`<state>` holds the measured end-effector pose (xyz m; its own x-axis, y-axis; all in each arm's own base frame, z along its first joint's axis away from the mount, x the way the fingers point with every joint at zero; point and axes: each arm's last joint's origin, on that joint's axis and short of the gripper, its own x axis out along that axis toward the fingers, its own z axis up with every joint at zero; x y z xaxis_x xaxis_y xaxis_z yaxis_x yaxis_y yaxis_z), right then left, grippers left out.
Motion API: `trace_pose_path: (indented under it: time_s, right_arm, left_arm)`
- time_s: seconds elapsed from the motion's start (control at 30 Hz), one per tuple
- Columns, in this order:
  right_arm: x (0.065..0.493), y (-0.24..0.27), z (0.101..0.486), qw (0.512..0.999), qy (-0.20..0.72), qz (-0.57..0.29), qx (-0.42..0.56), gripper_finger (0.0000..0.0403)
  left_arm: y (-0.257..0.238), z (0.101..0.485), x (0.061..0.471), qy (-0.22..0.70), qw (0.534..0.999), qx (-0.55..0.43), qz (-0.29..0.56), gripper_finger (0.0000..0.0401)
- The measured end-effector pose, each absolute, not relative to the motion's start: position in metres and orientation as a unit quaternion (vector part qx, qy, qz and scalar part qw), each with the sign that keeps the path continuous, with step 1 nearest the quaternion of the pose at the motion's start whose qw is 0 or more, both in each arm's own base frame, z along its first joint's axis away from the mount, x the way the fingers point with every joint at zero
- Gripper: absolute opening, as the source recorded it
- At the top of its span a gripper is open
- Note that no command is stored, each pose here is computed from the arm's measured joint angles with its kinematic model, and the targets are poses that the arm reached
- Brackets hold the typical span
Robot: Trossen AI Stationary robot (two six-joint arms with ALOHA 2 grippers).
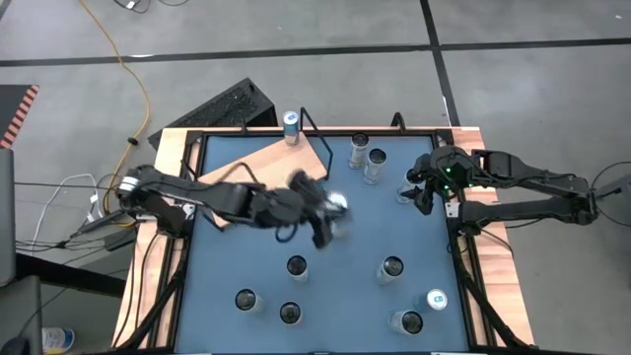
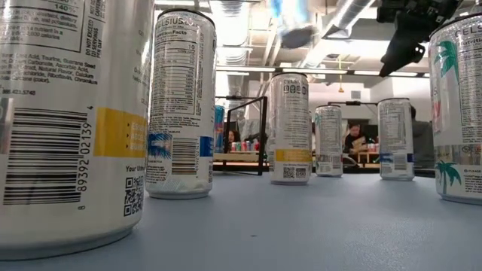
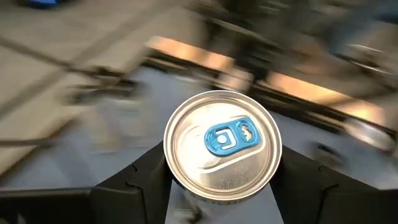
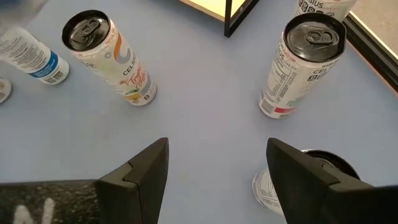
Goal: Place canned beverage on shelf
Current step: Put the left blue soda can on the shelf aligned with the other blue soda can
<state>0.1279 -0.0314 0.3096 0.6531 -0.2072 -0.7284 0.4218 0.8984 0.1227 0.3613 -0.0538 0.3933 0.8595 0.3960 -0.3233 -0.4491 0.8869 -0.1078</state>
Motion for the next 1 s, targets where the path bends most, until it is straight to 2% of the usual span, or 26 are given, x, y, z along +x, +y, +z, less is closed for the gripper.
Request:
trace_pose_path:
  time_s: [0.13,0.27,0.37,0.7,1.0]
  right_arm:
    - [0.128,-0.032,0.31,0.898,0.377,-0.178,0.141,0.0255]
    - [0.128,-0.033,0.31,0.896,0.374,-0.198,0.132,0.0255]
    - [0.128,-0.034,0.31,0.894,0.37,-0.213,0.135,0.0255]
    - [0.134,-0.036,0.308,0.889,0.375,-0.224,0.136,0.0255]
    - [0.139,-0.037,0.304,0.884,0.388,-0.223,0.134,0.0255]
  left_arm:
    - [-0.022,0.408,0.336,0.126,0.919,-0.1,0.36,0.0204]
    - [0.014,0.402,0.31,0.107,0.829,-0.122,0.535,0.0204]
    - [0.032,0.395,0.298,0.061,0.772,-0.168,0.61,0.0204]
    - [0.049,0.349,0.331,0.024,0.716,-0.228,0.659,0.0204]
    - [0.056,0.298,0.361,0.041,0.678,-0.291,0.673,0.0204]
